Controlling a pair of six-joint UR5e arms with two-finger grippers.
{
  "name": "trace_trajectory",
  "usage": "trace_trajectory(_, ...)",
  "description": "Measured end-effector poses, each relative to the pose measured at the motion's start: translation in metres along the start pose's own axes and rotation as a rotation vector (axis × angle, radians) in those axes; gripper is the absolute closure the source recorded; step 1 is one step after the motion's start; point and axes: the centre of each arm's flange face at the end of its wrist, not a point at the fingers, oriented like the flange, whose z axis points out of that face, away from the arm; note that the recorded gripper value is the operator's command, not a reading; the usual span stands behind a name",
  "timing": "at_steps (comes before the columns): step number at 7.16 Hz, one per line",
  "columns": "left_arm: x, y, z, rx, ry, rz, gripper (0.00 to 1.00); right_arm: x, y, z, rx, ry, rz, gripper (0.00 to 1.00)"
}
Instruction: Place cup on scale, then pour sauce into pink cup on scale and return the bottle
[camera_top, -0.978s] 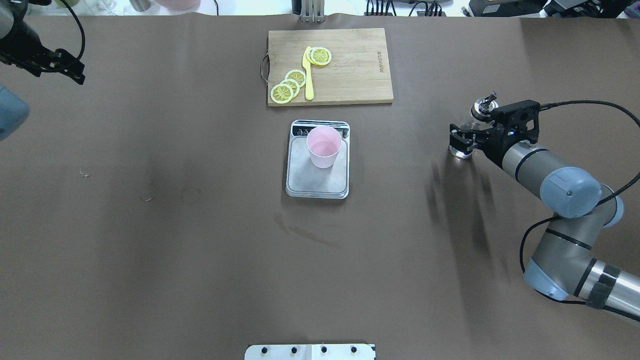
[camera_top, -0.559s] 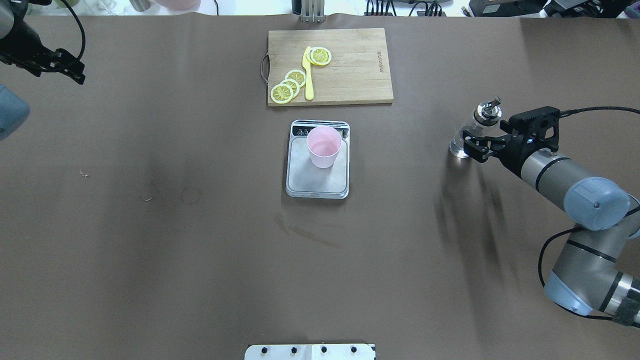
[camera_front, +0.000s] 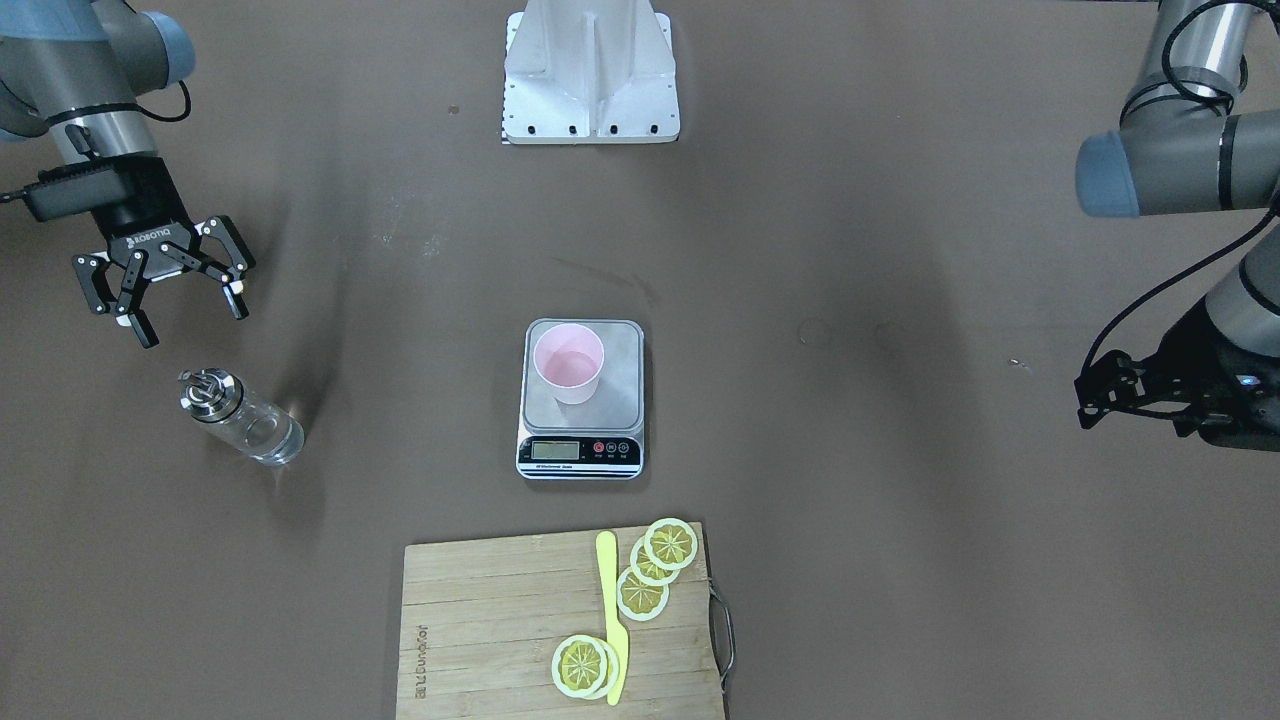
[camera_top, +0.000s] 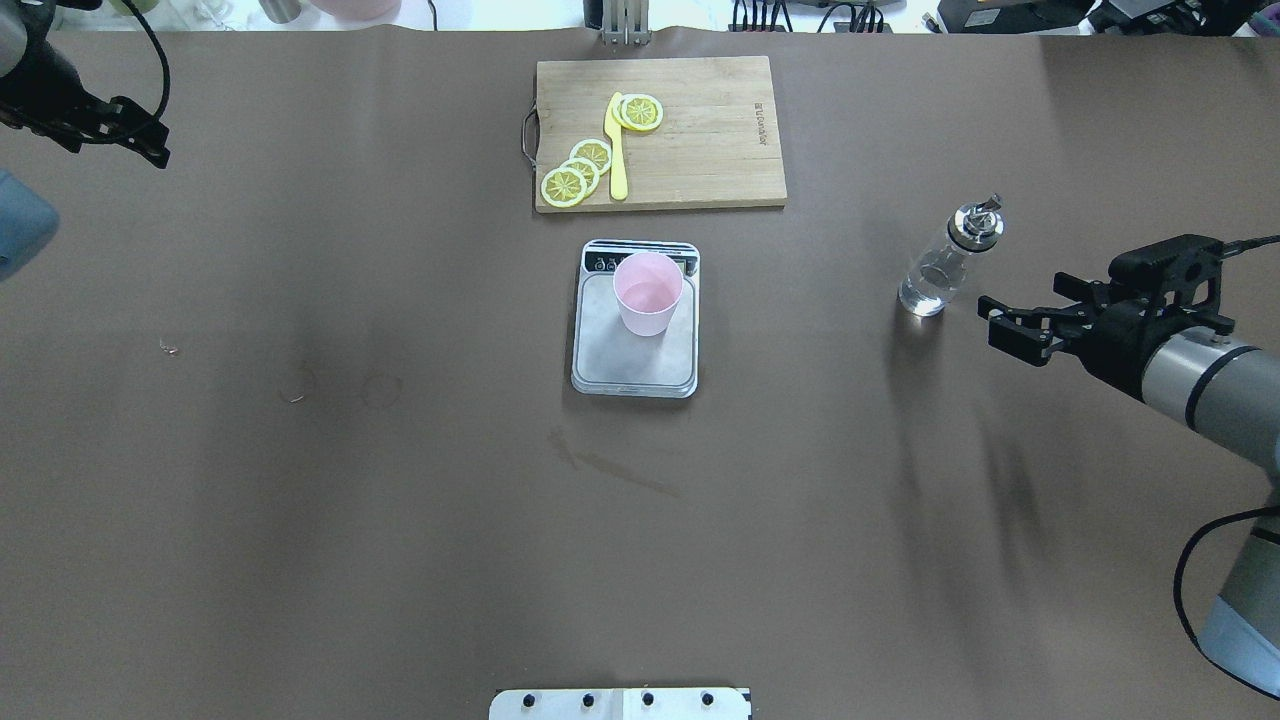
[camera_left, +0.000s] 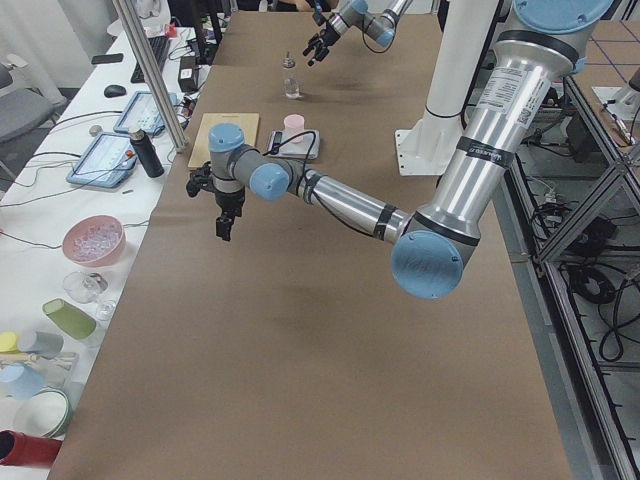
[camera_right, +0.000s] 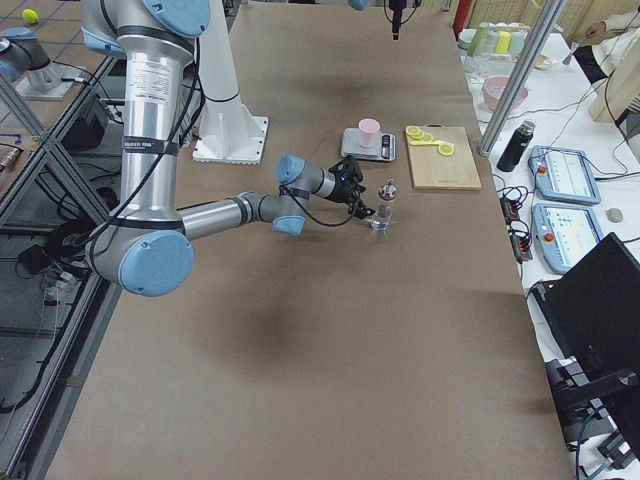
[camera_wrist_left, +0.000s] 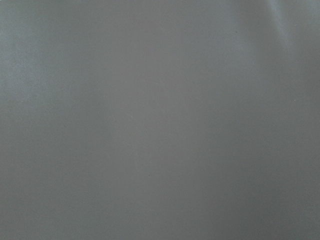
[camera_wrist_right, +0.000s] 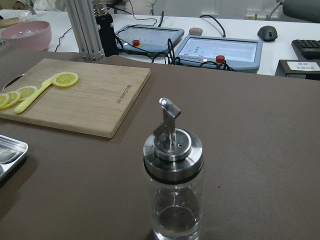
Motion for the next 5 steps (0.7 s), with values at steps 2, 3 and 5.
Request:
trace_trajectory(2,0.015,-0.009,-0.005,0.009,0.006,0.005,0.01,0.018,-0.063,-0.032,-0.167,-0.024,0.062,0.00)
trace_trajectory(3,0.021,-0.011,-0.006,0.011,0.009,0.010,0.01,0.042,-0.107,-0.045,-0.253,-0.028,0.106,0.00)
trace_trajectory(5,0.024,-0.011,-0.008,0.012,0.011,0.014,0.01,0.099,-0.170,-0.070,-0.374,0.025,0.070,0.00)
